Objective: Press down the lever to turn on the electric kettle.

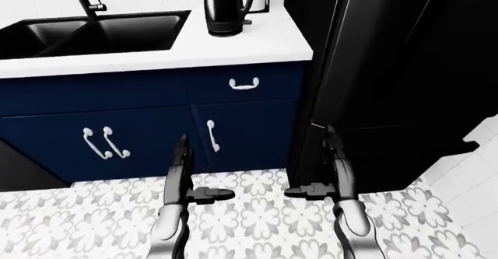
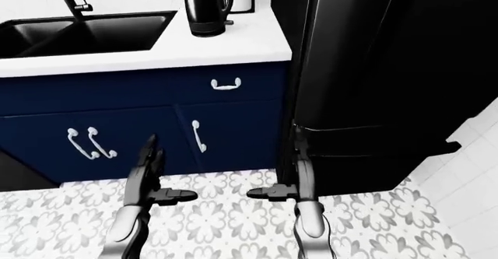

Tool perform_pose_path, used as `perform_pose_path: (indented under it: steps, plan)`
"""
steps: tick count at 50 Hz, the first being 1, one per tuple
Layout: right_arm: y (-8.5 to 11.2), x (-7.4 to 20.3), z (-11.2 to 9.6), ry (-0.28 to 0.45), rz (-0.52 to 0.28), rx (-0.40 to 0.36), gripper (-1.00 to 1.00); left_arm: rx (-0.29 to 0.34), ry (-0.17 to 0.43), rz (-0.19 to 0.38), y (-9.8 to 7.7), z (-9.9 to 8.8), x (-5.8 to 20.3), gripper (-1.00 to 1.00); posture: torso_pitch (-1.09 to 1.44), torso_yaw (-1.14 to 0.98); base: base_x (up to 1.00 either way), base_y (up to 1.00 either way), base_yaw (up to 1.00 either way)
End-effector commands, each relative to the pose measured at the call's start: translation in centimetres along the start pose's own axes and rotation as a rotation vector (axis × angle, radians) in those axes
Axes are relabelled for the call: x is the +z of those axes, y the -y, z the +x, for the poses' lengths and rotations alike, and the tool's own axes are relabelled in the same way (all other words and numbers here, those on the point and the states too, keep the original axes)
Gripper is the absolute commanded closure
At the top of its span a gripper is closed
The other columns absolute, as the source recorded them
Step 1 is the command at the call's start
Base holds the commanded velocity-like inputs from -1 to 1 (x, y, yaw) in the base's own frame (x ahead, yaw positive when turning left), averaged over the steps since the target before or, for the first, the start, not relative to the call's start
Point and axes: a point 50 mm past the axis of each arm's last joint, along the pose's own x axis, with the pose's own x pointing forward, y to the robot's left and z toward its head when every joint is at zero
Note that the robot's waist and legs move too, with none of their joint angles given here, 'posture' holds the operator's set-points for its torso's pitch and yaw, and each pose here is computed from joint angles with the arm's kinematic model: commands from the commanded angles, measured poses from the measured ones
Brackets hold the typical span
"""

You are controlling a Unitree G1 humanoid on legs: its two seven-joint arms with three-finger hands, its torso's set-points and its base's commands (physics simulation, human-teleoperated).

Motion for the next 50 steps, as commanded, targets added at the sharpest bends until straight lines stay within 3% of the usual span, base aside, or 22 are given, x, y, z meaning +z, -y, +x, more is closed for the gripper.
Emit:
perform_pose_path:
  steps: [1,9,29,35,36,37,38,50]
  plan:
    - [0.4,2.0,0.3,0.098,-0.017,-0.006,-1.00,-0.012,0.089,0.007,0.6,0.3,1.6,-1.00,0.00,0.00,0.00,0.34,0.00]
    - [0.5,1.7,0.2,0.084,-0.036,-0.007,-1.00,-0.020,0.092,0.003,0.5,0.0,1.6,-1.00,0.00,0.00,0.00,0.34,0.00]
    - [0.5,1.0,0.5,0.095,0.002,-0.019,-1.00,0.001,0.099,-0.011,0.2,0.3,1.9,-1.00,0.00,0.00,0.00,0.34,0.00]
    - [0.6,1.7,0.0,0.158,0.009,-0.008,-1.00,-0.007,0.111,-0.018,0.2,-0.1,2.1,-1.00,0.00,0.00,0.00,0.01,0.00]
    - [0.7,2.6,-0.3,0.234,0.160,0.021,-1.00,-0.054,0.087,-0.081,0.4,-0.4,2.3,-1.00,0.00,0.00,0.00,0.00,0.00]
    - [0.8,2.8,-0.4,0.226,0.046,-0.019,-1.00,-0.003,0.083,-0.026,0.1,0.3,1.9,-1.00,0.00,0.00,0.00,0.00,0.00]
    - [-0.4,2.1,0.5,0.208,0.011,0.051,-1.00,-0.037,0.113,0.010,0.7,-0.3,1.7,-1.00,0.00,0.00,0.00,0.00,0.00]
    - [-0.6,2.4,0.3,0.230,0.021,0.060,-1.00,-0.048,0.130,0.020,0.8,-0.7,1.7,-1.00,0.00,0.00,0.00,0.00,0.00]
